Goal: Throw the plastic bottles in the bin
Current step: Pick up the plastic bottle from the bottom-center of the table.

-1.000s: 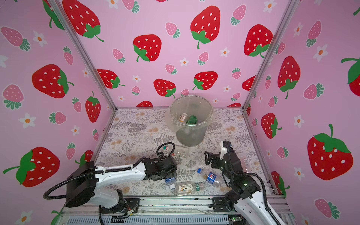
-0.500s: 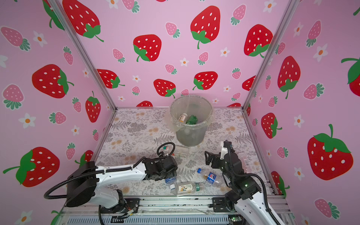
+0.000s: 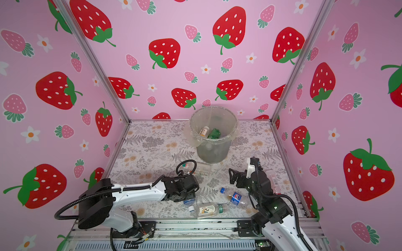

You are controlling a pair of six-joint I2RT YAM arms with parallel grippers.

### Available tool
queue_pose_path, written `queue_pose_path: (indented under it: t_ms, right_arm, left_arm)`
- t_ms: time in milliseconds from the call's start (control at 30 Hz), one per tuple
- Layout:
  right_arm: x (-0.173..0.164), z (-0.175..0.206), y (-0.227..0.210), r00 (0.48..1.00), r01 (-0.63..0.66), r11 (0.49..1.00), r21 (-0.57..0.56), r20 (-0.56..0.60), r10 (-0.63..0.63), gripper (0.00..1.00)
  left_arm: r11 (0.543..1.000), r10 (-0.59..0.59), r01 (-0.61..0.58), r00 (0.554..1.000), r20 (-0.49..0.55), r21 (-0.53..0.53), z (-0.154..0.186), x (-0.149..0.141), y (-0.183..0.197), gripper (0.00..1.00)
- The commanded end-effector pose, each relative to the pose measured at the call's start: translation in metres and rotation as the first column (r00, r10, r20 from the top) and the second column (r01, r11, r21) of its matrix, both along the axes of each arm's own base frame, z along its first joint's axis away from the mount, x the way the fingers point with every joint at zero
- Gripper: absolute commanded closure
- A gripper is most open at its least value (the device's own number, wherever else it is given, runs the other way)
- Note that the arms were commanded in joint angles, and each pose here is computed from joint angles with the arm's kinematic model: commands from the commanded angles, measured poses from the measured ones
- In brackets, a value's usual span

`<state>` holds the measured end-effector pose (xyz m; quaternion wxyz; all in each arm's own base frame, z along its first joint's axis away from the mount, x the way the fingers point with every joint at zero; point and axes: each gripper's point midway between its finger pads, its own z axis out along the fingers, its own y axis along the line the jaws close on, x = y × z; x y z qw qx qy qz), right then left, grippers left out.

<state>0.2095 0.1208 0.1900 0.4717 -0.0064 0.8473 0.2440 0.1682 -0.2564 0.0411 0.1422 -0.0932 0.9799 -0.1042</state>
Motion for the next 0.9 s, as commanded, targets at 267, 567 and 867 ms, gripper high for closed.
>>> queue_pose_path:
  t_ms: [267,567,867]
  right_arm:
    - [0.000,0.000,-0.002,1.000,0.017,1.000,0.016,0.001,-0.017,0.01]
    - [0.001,-0.001,-0.004,1.000,0.025,1.000,0.009,-0.003,-0.025,0.01]
    - [0.004,-0.002,-0.009,0.998,0.056,0.998,-0.009,-0.002,-0.056,0.01]
  left_arm:
    - [0.999,0.020,-0.022,0.998,0.060,0.034,0.022,0.007,0.017,0.39]
    - [0.999,0.033,-0.035,0.996,0.088,0.026,0.038,0.017,0.029,0.39]
    - [1.000,0.019,-0.018,0.992,0.124,-0.008,0.068,0.030,0.052,0.40]
